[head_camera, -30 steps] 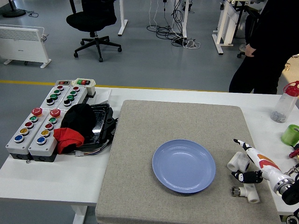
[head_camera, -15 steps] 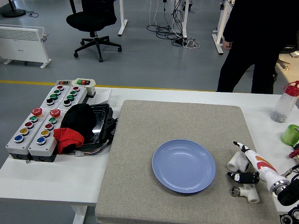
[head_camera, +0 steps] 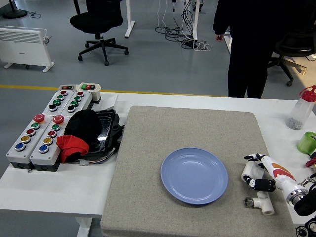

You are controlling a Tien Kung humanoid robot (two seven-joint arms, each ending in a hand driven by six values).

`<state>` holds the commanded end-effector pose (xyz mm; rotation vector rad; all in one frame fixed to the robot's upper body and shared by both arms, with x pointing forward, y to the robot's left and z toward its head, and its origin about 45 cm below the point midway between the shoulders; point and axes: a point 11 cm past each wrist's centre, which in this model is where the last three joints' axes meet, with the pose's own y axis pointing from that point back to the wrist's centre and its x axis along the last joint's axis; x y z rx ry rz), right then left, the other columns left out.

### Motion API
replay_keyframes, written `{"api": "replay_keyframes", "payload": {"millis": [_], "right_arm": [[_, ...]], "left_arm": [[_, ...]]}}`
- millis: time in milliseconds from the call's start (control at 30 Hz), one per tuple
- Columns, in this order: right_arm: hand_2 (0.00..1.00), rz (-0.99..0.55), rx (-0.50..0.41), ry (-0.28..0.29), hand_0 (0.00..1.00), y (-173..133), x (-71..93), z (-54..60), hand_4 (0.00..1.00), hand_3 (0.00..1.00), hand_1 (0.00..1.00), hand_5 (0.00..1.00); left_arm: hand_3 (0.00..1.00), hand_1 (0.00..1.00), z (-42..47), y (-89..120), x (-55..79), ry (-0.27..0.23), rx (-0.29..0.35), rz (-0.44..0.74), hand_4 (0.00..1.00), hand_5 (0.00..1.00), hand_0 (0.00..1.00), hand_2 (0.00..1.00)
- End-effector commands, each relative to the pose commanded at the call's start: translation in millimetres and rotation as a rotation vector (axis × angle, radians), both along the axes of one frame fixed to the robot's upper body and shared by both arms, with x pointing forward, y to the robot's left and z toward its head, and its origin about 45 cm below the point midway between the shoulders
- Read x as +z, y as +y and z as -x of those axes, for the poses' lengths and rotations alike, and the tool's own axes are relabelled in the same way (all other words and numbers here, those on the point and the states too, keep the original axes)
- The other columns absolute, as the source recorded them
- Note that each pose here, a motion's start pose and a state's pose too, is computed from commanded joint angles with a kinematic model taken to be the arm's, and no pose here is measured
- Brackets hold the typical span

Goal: Pick pipe place plate twice

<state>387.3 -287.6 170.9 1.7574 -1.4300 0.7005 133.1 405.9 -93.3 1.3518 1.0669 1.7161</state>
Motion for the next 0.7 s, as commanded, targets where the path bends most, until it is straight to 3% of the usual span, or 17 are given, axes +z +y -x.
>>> {"api": "replay_keyframes", "payload": {"millis": [267, 467, 600, 700], "right_arm": [[0.606, -0.011, -0.001, -0.015, 0.298, -0.1, 6.1, -1.3, 0.528, 0.717, 0.456, 0.219], [0.603, -0.058, 0.036, -0.074, 0.291, 17.1, 24.7, -2.0, 0.525, 0.712, 0.449, 0.223], [0.603, -0.083, 0.111, -0.12, 0.299, 45.3, 40.0, 0.4, 0.526, 0.708, 0.454, 0.22], [0.603, -0.096, 0.19, -0.213, 0.299, 83.6, 53.2, 7.2, 0.526, 0.708, 0.454, 0.22]], "left_arm": [[0.655, 0.742, -1.3, -0.1, 0.3, -0.003, 0.0, 0.0, 0.4, 0.998, 0.722, 0.721], [0.655, 0.742, -2.0, 0.3, 0.6, -0.005, 0.0, 0.0, 0.4, 0.998, 0.722, 0.721], [0.655, 0.742, -2.1, 0.4, 0.7, -0.005, 0.0, 0.0, 0.399, 0.998, 0.722, 0.721], [0.655, 0.742, -1.8, 0.2, 0.5, -0.005, 0.001, 0.001, 0.399, 0.998, 0.722, 0.721]]}}
